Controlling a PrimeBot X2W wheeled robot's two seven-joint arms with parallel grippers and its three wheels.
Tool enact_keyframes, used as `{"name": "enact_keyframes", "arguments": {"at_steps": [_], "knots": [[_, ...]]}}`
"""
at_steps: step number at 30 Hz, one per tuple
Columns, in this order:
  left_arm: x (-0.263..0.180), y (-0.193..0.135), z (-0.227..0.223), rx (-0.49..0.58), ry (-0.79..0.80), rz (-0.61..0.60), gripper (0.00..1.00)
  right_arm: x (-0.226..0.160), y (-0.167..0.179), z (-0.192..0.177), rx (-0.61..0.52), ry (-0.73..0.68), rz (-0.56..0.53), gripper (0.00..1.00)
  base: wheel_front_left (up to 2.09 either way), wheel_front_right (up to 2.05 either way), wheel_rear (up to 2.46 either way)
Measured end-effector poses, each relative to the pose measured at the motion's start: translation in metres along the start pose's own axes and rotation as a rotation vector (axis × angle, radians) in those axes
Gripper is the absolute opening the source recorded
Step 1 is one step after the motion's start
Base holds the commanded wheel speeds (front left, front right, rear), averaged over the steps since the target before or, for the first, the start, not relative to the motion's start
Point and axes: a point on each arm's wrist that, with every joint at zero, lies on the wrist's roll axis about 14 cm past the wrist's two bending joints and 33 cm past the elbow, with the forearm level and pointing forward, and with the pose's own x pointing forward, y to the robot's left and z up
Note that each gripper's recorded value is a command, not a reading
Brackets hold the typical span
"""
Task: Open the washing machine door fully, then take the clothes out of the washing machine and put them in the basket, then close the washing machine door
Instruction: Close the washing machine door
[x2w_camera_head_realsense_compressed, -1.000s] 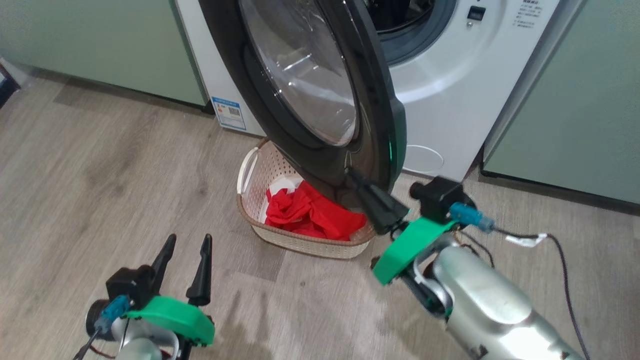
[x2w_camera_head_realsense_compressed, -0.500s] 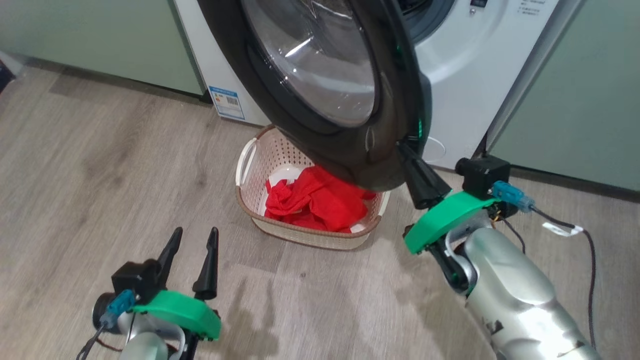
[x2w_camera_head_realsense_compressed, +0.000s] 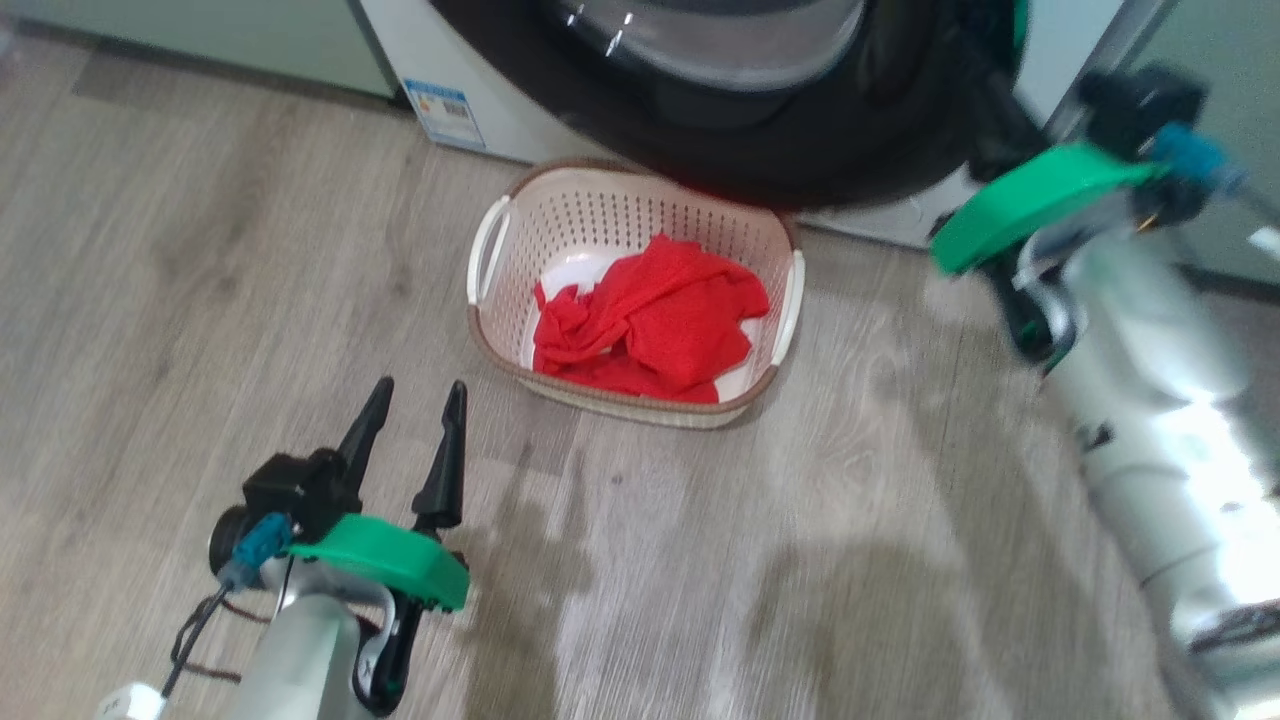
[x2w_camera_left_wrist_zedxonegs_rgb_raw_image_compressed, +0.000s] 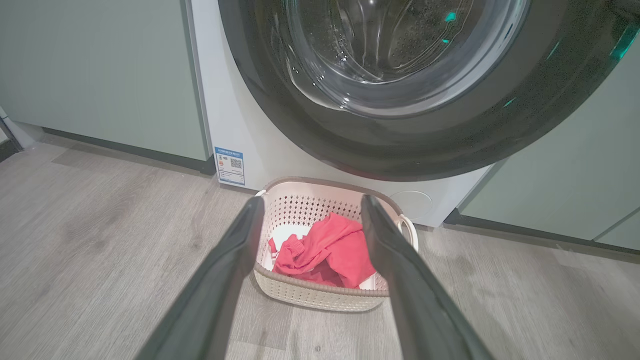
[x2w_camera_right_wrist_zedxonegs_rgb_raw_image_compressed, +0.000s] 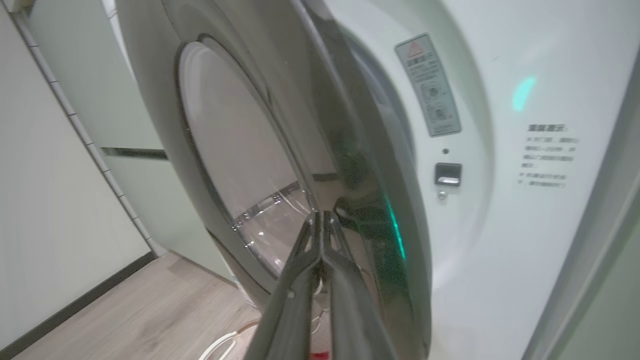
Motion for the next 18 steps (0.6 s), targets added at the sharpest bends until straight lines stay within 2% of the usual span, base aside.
{"name": "enact_keyframes", "arguments": {"at_steps": [4, 11, 18], "knots": [[0.011, -0.002, -0.002, 0.007, 0.007, -0.005, 1.00, 0.017, -0.029, 0.004, -0.024, 0.001, -0.041, 0.00, 0.00, 0.00, 0.00], [0.025, -0.003, -0.008, 0.008, 0.025, -0.004, 1.00, 0.050, -0.058, 0.018, -0.068, -0.020, -0.066, 0.00, 0.00, 0.00, 0.00], [0.033, -0.004, -0.009, 0.001, 0.028, -0.006, 1.00, 0.067, -0.072, 0.023, -0.030, -0.044, -0.094, 0.00, 0.00, 0.00, 0.00]]}}
